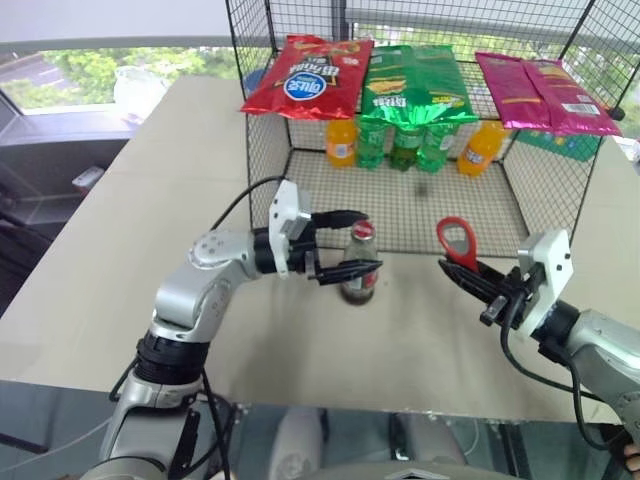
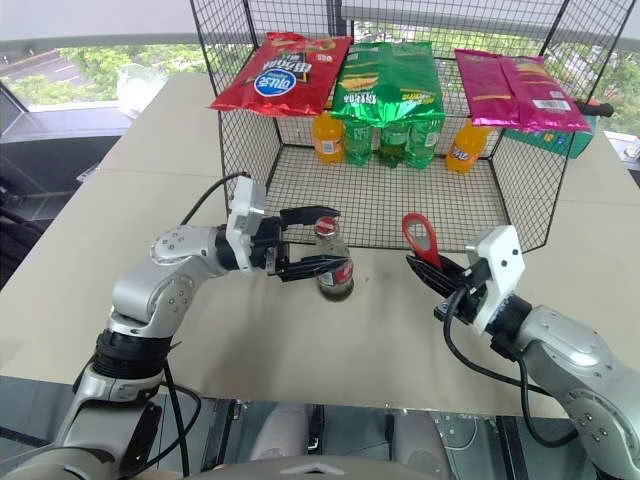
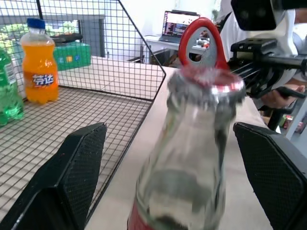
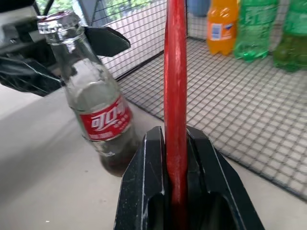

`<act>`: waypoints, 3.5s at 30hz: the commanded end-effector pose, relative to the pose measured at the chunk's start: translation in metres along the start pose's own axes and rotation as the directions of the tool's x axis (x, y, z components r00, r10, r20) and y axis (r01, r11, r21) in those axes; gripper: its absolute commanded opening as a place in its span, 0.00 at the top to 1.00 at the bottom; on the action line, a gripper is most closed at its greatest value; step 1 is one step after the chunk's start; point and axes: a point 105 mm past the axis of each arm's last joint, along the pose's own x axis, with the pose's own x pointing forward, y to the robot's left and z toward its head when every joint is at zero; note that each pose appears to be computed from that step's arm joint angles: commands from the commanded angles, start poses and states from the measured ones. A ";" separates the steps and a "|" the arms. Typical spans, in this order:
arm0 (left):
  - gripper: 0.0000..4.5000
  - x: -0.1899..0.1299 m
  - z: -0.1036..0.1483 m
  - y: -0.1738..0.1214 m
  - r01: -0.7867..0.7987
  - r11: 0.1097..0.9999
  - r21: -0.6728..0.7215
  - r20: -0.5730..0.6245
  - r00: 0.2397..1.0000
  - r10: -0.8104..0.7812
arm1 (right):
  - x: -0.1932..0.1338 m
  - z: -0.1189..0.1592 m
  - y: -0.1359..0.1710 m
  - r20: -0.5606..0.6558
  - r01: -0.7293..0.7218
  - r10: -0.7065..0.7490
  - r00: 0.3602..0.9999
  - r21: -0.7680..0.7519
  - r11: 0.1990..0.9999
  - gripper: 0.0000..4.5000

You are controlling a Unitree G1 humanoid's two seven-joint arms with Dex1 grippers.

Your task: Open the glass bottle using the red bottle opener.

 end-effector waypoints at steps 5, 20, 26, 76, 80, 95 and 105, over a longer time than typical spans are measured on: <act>0.21 0.010 0.005 -0.005 0.076 0.997 -0.004 0.004 0.997 -0.076 | 0.002 0.011 0.011 0.084 -0.024 0.038 0.996 -0.165 0.986 1.00; 0.71 0.011 0.003 -0.008 0.105 0.994 -0.010 -0.008 0.994 -0.105 | 0.072 0.027 0.030 0.191 0.055 0.122 0.974 -0.720 0.692 1.00; 0.72 0.009 0.000 -0.010 0.104 0.994 -0.017 -0.019 0.994 -0.104 | 0.084 0.015 0.042 0.206 0.062 0.193 0.959 -0.821 0.567 1.00; 0.72 -0.001 -0.028 -0.008 0.046 0.994 -0.096 -0.091 0.994 -0.054 | 0.099 0.006 0.035 0.169 0.194 0.390 0.905 -0.981 -0.025 1.00; 0.72 -0.001 -0.029 -0.008 0.047 0.994 -0.096 -0.096 0.994 -0.056 | 0.093 0.049 0.025 0.171 0.229 0.393 0.903 -0.968 -0.106 1.00; 0.43 0.000 -0.026 -0.009 0.047 0.998 -0.048 -0.056 0.997 -0.050 | 0.087 0.047 0.023 0.329 0.275 0.225 0.917 -0.931 0.241 1.00; 0.01 -0.004 -0.015 -0.006 0.035 0.999 -0.002 -0.034 0.999 -0.035 | 0.081 0.055 0.020 0.387 0.332 0.151 0.910 -0.895 0.298 1.00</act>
